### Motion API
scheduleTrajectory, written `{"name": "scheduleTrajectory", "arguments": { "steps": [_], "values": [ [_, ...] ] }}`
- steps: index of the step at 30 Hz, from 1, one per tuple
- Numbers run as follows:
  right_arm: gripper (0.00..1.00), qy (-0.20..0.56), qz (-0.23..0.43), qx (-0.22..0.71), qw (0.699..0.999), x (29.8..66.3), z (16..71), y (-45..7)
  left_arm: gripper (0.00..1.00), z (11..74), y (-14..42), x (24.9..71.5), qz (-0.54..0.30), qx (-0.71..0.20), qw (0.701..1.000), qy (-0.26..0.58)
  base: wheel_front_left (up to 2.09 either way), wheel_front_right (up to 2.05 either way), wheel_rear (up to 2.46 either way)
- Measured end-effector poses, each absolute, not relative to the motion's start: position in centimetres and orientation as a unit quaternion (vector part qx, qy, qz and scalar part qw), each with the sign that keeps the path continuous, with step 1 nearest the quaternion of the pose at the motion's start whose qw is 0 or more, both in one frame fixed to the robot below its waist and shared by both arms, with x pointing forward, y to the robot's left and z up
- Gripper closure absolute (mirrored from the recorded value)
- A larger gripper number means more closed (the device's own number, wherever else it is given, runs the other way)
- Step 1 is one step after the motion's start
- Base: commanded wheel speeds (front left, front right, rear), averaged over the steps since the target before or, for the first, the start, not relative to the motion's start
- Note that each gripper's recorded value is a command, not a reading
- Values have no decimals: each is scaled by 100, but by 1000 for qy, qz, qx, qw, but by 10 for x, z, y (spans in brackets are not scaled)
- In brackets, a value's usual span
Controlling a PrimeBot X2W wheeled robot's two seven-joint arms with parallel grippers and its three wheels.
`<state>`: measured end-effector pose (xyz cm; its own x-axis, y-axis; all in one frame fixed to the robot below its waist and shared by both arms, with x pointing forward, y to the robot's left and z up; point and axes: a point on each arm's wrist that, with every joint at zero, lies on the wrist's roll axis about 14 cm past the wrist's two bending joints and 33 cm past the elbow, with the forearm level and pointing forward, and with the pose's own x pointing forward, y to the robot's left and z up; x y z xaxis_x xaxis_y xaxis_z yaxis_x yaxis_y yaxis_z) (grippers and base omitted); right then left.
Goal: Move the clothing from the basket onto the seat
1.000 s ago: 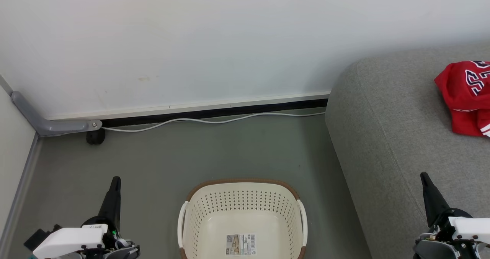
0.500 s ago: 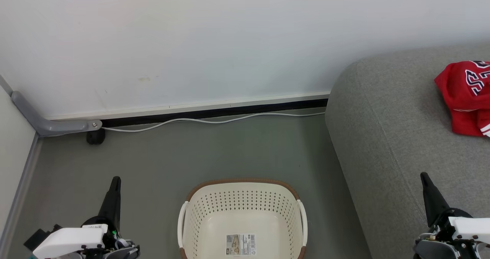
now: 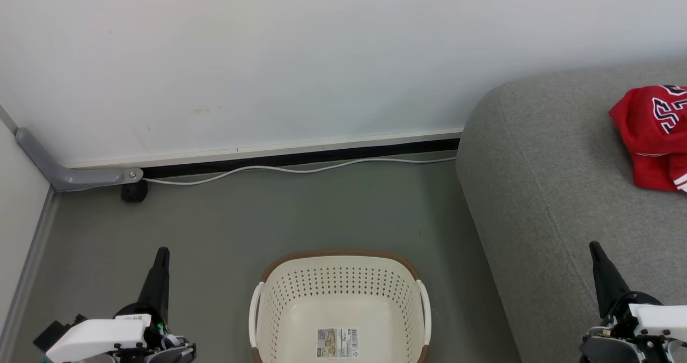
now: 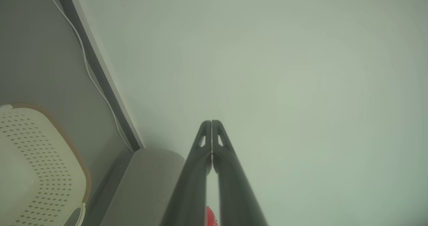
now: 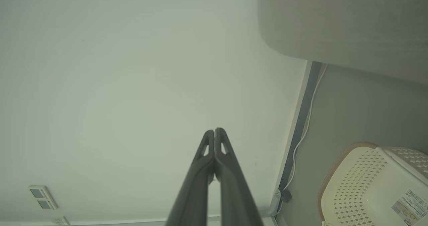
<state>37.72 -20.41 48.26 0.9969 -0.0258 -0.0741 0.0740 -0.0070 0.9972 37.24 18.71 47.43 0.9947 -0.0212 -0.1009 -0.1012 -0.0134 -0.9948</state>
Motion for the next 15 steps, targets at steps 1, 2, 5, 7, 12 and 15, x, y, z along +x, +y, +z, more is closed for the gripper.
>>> {"name": "scheduleTrajectory", "arguments": {
  "steps": [1,2,5,7,12,15],
  "values": [
    [100,17,-35,709,704,377,483,-204,100,474,187,372,29,-711,701,43,0,0,0],
    [100,17,-35,709,704,377,483,-204,100,474,187,372,29,-711,701,43,0,0,0],
    [100,17,-35,709,704,377,483,-204,100,474,187,372,29,-711,701,43,0,0,0],
    [100,17,-35,709,704,377,483,-204,100,474,187,372,29,-711,701,43,0,0,0],
    [100,17,-35,709,704,377,483,-204,100,474,187,372,29,-711,701,43,0,0,0],
    [100,17,-35,709,704,377,483,-204,100,474,187,372,29,-711,701,43,0,0,0]
  ]
}}
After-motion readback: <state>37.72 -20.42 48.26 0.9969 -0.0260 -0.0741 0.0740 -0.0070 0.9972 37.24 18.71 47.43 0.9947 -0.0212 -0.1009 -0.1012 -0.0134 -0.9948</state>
